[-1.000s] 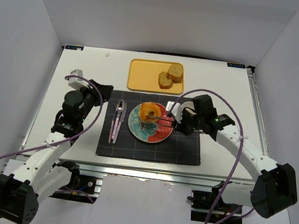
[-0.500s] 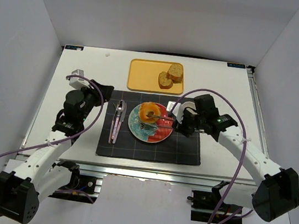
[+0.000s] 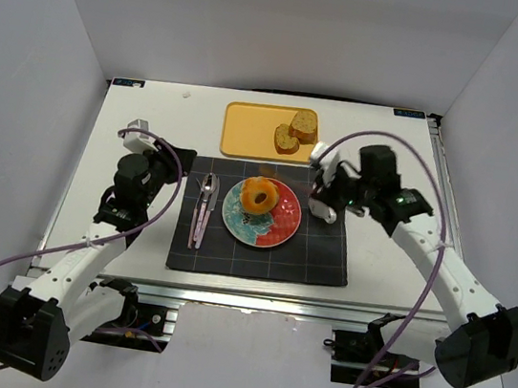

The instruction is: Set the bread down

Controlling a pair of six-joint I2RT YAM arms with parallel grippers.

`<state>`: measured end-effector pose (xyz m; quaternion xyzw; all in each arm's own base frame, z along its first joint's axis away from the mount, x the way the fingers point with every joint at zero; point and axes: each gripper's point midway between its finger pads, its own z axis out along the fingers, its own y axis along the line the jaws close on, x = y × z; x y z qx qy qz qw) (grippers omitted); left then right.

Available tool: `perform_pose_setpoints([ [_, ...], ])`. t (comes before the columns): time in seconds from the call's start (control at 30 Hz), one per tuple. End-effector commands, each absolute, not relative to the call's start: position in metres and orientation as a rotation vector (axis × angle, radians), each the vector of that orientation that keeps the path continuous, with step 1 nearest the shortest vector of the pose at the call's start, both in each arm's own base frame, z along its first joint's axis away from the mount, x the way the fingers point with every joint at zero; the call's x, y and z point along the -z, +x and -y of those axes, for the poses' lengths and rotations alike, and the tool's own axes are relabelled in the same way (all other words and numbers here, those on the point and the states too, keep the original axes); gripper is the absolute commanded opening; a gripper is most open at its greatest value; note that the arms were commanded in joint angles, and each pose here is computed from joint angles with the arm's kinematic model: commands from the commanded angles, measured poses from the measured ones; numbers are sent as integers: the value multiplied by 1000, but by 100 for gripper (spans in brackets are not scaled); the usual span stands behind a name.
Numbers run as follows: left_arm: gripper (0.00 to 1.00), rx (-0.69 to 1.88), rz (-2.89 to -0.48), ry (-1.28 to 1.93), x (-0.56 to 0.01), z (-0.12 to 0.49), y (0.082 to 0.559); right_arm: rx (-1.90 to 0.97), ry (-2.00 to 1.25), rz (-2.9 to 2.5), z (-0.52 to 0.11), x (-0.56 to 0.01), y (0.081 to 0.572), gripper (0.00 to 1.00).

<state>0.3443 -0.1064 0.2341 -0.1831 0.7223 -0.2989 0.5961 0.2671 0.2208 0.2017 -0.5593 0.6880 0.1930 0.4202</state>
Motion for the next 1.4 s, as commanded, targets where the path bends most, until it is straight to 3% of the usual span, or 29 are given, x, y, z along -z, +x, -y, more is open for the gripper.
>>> perform_pose_setpoints([
  [0.0, 41, 718, -1613, -399, -260, 108, 349, -451, -1036, -1736, -192, -263, 327, 0],
  [0.13, 9, 758, -1626, -368, -258, 117, 350, -349, -651, -1892, -111, -263, 383, 0],
  [0.2, 7, 768, -1631, -363, -257, 119, 353, -287, -458, -1993, -63, -240, 400, 0],
  [0.4, 14, 788, -1641, -349, -254, 125, 359, -140, -100, -2237, 30, -137, 402, 0],
  [0.43, 15, 788, -1643, -349, -254, 125, 359, -125, -71, -2241, 36, -121, 401, 6],
  [0.57, 24, 797, -1650, -346, -251, 127, 360, -108, -2, -2299, 45, -78, 399, 12],
  [0.63, 34, 792, -1661, -346, -248, 127, 360, -117, 6, -2317, 44, -68, 398, 16],
  [0.7, 49, 778, -1679, -351, -243, 126, 361, -115, 7, -2350, 45, -54, 397, 25],
  [0.77, 57, 763, -1707, -351, -236, 125, 362, -112, -21, -2395, 46, -42, 393, 32],
  [0.87, 65, 748, -1766, -341, -220, 128, 363, -106, -71, -2438, 47, -32, 388, 50],
  [0.9, 65, 738, -1794, -321, -213, 130, 364, -104, -85, -2441, 47, -32, 386, 66],
  [0.97, 65, 716, -1875, -306, -195, 132, 367, -97, -115, -2424, 47, -38, 387, 68],
  [1.0, 64, 716, -1890, -291, -192, 134, 368, -89, -132, -2418, 47, -41, 386, 89],
  [1.1, 60, 734, -1915, -269, -187, 140, 372, -84, -182, -2373, 47, -62, 390, 89],
  [1.23, 42, 776, -1939, -228, -184, 149, 374, -43, -271, -2276, 48, -112, 399, 89],
  [1.37, 35, 818, -1963, -201, -179, 158, 374, 8, -289, -2124, 50, -177, 416, 89],
])
